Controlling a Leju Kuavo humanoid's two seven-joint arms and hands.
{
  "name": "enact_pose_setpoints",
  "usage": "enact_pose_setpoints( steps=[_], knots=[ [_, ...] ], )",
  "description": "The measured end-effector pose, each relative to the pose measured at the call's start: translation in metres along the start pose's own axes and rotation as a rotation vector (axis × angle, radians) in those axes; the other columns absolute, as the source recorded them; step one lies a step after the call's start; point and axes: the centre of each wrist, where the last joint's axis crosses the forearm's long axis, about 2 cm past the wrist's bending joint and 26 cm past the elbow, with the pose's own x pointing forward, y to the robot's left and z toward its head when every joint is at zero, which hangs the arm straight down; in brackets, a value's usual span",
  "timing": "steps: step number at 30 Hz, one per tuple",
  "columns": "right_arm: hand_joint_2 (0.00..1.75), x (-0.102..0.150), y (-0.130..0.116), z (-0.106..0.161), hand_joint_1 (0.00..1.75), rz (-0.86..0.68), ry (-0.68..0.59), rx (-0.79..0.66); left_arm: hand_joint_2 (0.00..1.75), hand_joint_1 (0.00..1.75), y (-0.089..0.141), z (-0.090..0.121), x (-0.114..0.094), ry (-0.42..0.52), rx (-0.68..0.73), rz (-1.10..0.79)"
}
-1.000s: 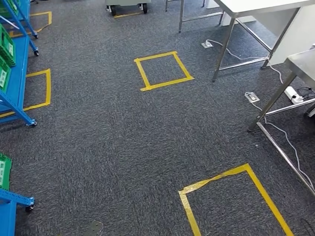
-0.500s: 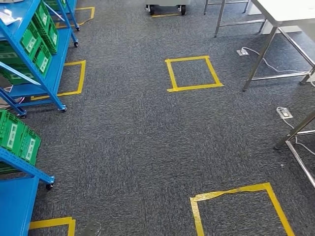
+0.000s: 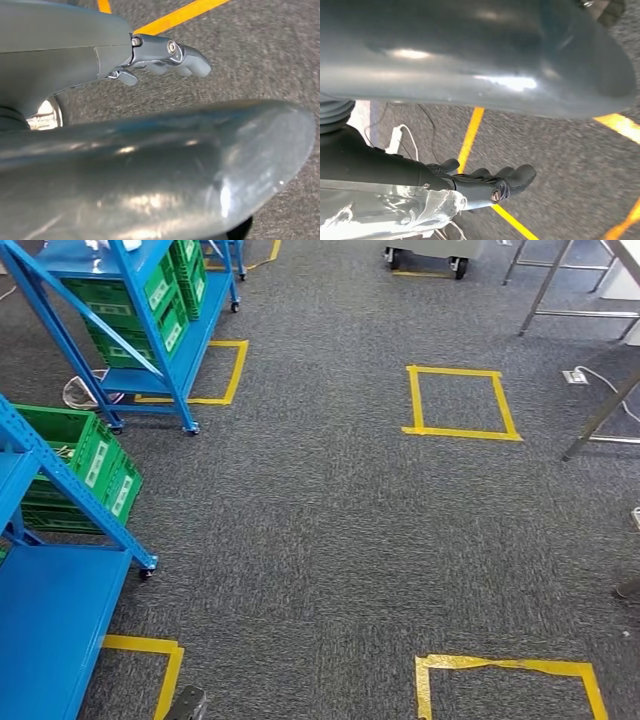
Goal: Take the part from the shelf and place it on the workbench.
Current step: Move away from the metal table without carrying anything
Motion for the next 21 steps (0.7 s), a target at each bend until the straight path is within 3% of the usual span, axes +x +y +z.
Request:
enact_pose_setpoints(
  steps=[21],
  knots=[
    [0.0, -0.0033, 0.0019, 0.0014, 0.0, 0.005, 0.004, -0.011, 0.0, 0.0, -0.0073, 0.0002, 0.0021, 0.009, -0.024, 0.039]
  ],
)
